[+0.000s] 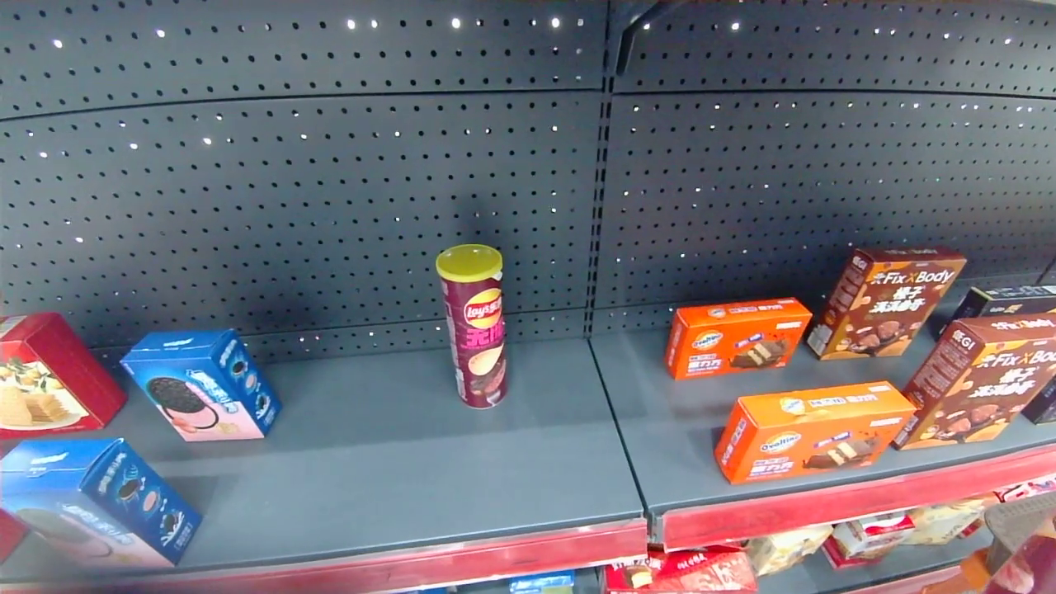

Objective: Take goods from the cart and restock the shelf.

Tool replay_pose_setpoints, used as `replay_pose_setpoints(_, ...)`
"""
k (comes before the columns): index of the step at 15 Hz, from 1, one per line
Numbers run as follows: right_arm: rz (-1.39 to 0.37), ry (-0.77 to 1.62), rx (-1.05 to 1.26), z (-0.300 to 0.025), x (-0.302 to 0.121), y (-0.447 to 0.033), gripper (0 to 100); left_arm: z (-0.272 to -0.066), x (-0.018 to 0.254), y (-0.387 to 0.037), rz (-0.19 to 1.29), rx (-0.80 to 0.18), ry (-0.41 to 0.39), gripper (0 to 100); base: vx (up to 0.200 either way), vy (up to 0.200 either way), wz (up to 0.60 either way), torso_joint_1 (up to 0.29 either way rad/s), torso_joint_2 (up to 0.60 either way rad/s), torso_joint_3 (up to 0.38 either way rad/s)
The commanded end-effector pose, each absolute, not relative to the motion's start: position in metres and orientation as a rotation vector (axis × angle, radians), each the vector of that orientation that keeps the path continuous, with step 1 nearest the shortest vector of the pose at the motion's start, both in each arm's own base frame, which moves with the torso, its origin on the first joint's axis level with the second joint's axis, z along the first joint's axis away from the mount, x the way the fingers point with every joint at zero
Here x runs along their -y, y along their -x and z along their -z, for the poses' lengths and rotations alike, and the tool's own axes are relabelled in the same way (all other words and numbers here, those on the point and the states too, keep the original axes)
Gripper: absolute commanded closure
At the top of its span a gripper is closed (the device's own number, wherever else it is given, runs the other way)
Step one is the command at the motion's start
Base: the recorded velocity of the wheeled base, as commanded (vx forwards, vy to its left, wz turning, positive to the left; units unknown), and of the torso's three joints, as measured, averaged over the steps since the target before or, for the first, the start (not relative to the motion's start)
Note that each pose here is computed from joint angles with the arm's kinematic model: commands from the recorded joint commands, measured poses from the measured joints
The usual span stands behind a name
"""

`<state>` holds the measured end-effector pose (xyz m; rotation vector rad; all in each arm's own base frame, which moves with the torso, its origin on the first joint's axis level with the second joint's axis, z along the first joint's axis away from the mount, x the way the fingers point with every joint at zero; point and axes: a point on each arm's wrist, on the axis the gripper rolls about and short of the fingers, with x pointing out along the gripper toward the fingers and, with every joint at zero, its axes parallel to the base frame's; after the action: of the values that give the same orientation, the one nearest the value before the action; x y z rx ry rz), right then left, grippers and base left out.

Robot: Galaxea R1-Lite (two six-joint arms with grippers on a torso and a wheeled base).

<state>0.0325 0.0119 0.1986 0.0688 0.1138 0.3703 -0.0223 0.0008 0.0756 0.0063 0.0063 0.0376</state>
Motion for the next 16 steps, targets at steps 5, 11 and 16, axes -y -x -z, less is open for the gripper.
replay_pose_setpoints(5,-0.270,-0.055,-0.062,-0.196,-0.008,-0.036,100,-0.076,-0.001,0.022,-0.038,-0.006,-0.006,0,0.000,0.000,0.00,0.000,0.00,0.000)
replay_pose_setpoints(11,-0.259,-0.052,-0.078,-0.176,-0.007,-0.030,100,-0.076,-0.001,0.022,-0.038,-0.006,-0.006,0,0.000,0.000,0.00,0.000,0.00,0.000)
replay_pose_setpoints(16,-0.223,-0.043,-0.108,-0.171,-0.006,-0.031,100,-0.076,0.000,0.022,0.017,-0.007,-0.021,0,0.000,0.000,0.00,0.000,0.00,0.000)
